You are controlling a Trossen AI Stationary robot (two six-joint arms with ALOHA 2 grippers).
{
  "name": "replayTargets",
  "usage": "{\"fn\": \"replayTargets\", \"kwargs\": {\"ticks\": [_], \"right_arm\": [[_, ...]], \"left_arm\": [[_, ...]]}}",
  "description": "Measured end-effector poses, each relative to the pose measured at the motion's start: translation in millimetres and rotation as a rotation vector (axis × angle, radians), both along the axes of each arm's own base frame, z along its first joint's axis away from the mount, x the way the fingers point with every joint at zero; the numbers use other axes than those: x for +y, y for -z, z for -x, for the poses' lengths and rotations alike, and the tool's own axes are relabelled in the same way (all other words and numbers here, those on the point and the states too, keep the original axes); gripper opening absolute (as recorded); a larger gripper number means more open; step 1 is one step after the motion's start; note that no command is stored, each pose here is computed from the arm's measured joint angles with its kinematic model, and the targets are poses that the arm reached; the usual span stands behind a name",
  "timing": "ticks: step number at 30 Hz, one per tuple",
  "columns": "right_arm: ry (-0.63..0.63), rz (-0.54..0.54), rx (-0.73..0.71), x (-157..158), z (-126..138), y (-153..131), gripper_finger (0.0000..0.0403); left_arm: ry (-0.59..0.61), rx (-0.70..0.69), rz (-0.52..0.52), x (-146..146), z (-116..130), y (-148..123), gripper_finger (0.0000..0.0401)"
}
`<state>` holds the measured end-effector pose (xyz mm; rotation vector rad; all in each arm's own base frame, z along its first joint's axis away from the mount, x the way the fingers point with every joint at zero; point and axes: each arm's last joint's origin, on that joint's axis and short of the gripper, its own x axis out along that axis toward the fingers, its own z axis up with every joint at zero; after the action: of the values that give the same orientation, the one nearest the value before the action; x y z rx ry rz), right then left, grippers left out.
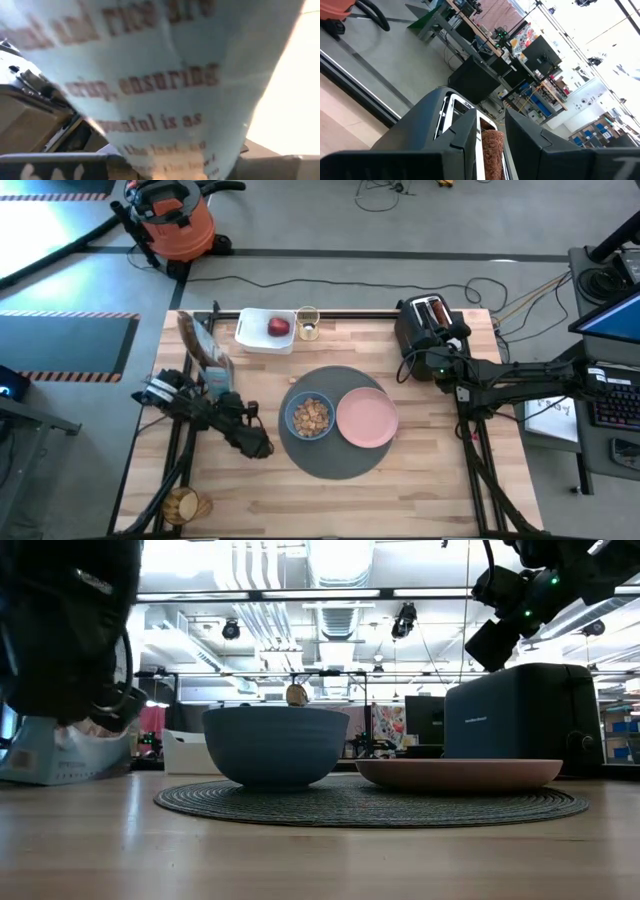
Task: Arrange a breakfast setting
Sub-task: Pour the cereal from the blue cereal box into the blue bowl on the gray mat
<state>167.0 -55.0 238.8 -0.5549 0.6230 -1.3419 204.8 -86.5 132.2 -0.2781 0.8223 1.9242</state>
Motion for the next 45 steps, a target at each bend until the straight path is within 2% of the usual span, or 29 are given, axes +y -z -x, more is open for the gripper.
{"fn": "replayTargets", "kwargs": {"ticks": [14, 34, 45], "right_arm": [[0.000, 0.000, 0.000, 0, 0, 0, 0.0093], [0.000, 0.000, 0.000, 0, 0, 0, 0.0093], [0.000, 0.000, 0.000, 0, 0, 0, 0.0093]], "left_arm": [[-0.035, 0.039, -0.123, 49, 8, 13, 0.0130], [-0.138, 0.016, -0.209, 104, 18, 26, 0.0132], [-0.212, 0.032, -0.221, 125, 22, 26, 0.0182]]}}
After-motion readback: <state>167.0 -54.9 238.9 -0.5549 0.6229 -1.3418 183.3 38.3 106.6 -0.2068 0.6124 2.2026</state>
